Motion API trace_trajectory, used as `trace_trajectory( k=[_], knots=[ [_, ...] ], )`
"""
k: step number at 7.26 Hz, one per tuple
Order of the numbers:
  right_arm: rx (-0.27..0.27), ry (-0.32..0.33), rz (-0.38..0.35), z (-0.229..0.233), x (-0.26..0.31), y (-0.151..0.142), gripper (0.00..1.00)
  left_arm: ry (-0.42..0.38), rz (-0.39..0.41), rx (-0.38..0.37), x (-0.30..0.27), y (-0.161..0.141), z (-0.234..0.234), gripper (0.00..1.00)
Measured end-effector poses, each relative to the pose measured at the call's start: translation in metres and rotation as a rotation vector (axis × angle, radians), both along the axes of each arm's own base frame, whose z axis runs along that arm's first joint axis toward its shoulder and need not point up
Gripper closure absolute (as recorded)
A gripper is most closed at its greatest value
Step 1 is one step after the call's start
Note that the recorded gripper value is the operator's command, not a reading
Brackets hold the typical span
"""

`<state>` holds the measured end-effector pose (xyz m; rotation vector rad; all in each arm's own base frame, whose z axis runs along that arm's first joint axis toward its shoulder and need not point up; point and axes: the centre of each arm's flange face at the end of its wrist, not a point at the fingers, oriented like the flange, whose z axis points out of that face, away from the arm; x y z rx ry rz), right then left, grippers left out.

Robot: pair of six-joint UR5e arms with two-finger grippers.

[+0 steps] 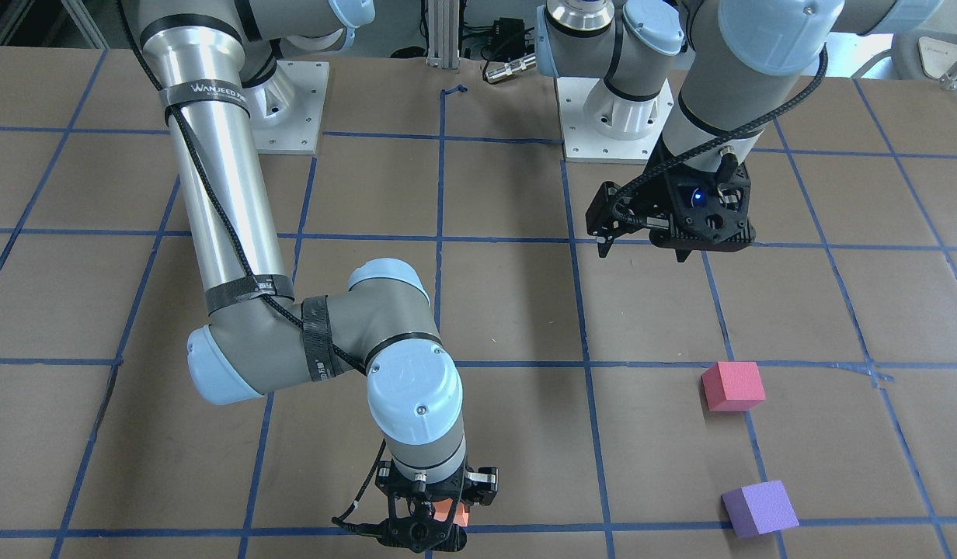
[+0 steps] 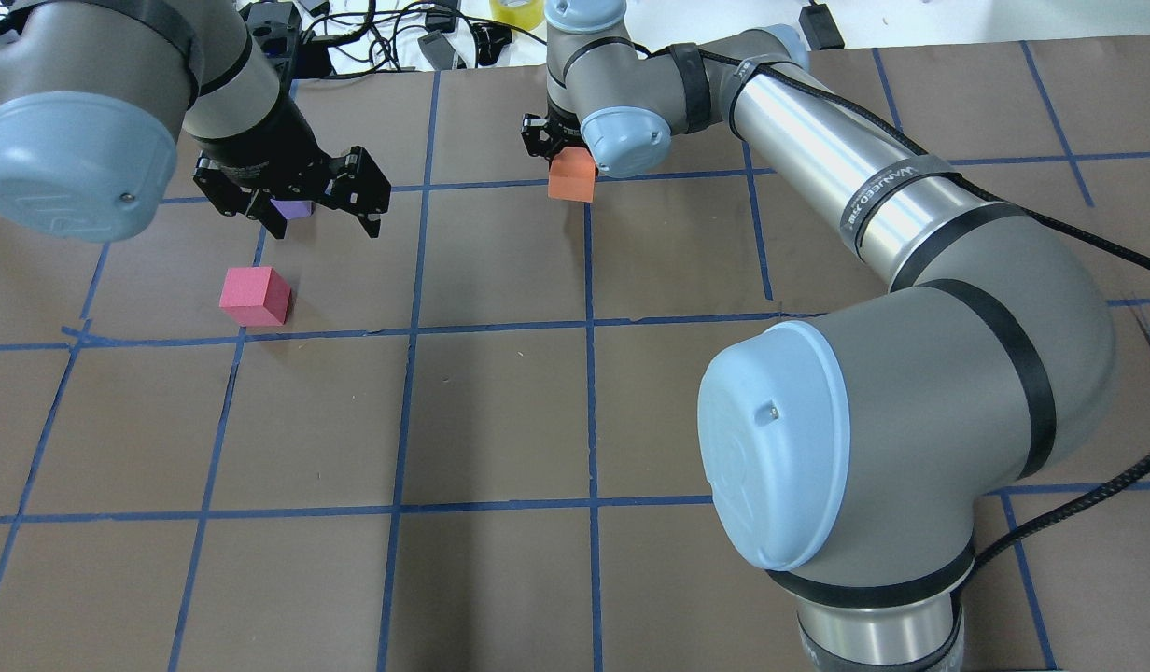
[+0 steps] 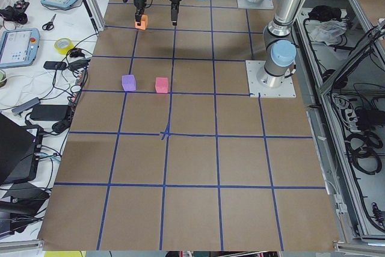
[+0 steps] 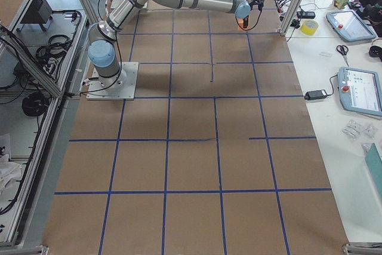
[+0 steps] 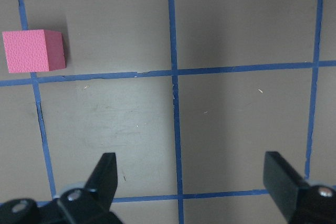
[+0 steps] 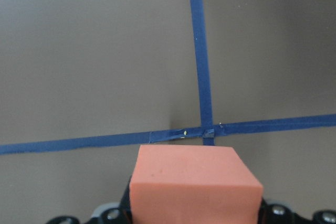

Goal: Arrange blocks in a line
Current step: 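Lower the orange cube onto the table and open the right gripper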

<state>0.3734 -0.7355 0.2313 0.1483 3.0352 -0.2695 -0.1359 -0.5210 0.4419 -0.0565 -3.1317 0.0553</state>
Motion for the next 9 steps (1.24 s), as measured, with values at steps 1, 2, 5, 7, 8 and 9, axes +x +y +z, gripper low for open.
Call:
trace_trajectory(
  k=[1,2,5,7,8,9],
  knots=[
    [0.003,0.003,-0.002,-0.004,0.002,0.000,0.21,0.001,0.000,0.002,0.000,-0.001,-0.001,0.00],
    [0.008,0.006,-0.003,-0.009,0.003,-0.001,0.00,0.001,0.000,0.003,0.000,-0.001,-0.002,0.00],
    [0.025,0.002,0.000,-0.022,0.004,-0.001,0.00,0.001,-0.002,0.005,0.000,-0.003,-0.004,0.00],
    [0.015,0.007,0.007,-0.015,0.002,-0.002,0.00,0.000,-0.001,-0.002,0.000,-0.004,-0.003,0.00],
    [0.003,0.008,0.015,0.007,-0.003,-0.001,0.00,0.000,-0.001,-0.012,0.000,-0.005,-0.002,0.00],
    [0.001,0.018,0.034,0.048,-0.012,0.008,0.00,-0.002,-0.002,-0.026,0.000,-0.007,-0.001,0.03]
  ],
)
